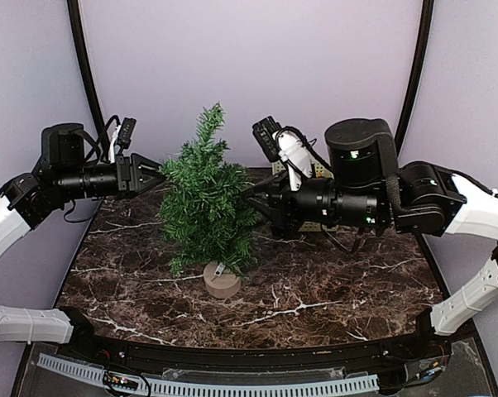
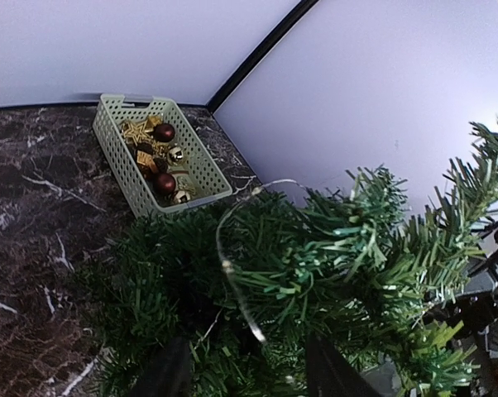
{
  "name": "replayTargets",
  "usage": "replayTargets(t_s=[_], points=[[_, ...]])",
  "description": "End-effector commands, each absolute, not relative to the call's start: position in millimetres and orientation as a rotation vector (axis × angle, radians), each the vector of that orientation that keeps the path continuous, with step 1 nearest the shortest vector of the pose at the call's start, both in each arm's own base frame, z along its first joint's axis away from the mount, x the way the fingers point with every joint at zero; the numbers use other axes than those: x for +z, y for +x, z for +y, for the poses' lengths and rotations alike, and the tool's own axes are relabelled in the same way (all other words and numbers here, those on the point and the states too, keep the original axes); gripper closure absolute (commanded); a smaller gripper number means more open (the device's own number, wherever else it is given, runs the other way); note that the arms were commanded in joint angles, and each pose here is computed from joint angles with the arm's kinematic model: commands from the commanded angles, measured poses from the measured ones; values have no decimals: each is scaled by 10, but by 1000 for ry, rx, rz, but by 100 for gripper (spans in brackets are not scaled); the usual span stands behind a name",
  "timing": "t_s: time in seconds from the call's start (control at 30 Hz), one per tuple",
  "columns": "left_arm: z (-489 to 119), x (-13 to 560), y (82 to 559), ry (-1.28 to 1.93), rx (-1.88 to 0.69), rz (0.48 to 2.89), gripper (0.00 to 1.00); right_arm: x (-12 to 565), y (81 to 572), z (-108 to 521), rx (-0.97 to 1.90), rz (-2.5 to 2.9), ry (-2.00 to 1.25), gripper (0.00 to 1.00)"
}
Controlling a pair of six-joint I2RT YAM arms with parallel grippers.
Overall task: Decorate the small christmas tree
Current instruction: Wrap the side of the string light in the gap of the branches.
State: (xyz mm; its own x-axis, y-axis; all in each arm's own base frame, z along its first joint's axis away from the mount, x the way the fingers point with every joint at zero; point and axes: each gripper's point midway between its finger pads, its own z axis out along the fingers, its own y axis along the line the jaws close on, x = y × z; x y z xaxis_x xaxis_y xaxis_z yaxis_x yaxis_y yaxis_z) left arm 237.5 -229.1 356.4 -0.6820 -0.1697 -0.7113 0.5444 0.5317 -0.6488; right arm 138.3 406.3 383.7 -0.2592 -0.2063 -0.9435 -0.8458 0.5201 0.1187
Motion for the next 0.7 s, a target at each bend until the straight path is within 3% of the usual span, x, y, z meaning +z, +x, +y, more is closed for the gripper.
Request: replayTargets(t_s=[0.0,0.2,0.67], points=[[-2195,3714,2280,338,-1169,1924,40,3801,1607,3864,706,1805,-777,100],[-2219,3550,2166,398,-1189,1954,26,3650,1883,3756,689,1875,-713,100],[-2416,3424,2008,483,-1257,1946,22,3175,2112,3659,706,1976,-649,100]])
